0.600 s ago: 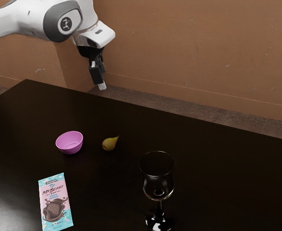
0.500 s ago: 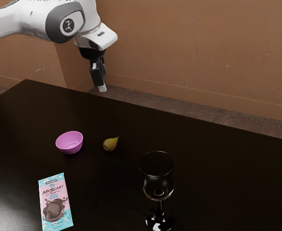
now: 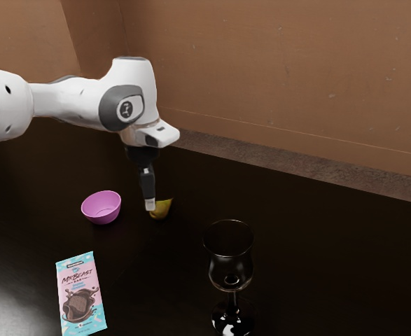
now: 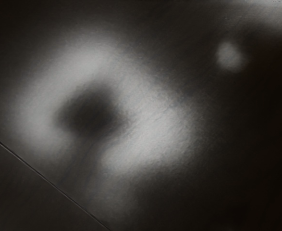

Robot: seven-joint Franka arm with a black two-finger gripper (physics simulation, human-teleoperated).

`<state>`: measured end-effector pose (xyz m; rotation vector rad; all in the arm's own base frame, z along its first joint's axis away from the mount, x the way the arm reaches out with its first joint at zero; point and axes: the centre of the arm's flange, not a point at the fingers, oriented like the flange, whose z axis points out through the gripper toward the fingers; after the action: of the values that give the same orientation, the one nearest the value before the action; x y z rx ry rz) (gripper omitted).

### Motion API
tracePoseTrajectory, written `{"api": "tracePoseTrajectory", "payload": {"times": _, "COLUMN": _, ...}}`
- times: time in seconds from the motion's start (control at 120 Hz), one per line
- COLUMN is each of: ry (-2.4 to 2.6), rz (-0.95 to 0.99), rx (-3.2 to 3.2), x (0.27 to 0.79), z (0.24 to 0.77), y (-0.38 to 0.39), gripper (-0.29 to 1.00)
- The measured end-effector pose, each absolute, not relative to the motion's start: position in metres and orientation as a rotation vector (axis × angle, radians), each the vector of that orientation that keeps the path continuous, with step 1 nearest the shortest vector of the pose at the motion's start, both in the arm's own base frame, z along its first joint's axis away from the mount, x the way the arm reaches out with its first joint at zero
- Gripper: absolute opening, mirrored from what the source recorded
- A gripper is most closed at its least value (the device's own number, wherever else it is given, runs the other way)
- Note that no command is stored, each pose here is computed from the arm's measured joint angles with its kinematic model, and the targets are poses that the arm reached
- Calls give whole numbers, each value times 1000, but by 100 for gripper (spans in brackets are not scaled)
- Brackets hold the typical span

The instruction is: Place the pear in the bowl.

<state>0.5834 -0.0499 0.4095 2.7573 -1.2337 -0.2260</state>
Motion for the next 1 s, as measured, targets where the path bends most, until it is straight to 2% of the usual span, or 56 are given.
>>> {"api": "tracePoseTrajectory", "payload": {"times": 0.267, "ry": -941, "rz": -232, "rx": 2809, "x": 609, "z": 363, "y": -12, "gripper": 70}}
{"api": "tracePoseTrajectory", "payload": {"times": 0.483, "ry": -730, "rz": -238, "rx": 2824, "x": 622, "z": 335, "y": 6, "gripper": 63}}
{"api": "tracePoseTrajectory", "payload": {"times": 1.0, "ry": -487, "rz": -175, "rx": 2881, "x": 657, "z": 303, "y": 30, "gripper": 61}}
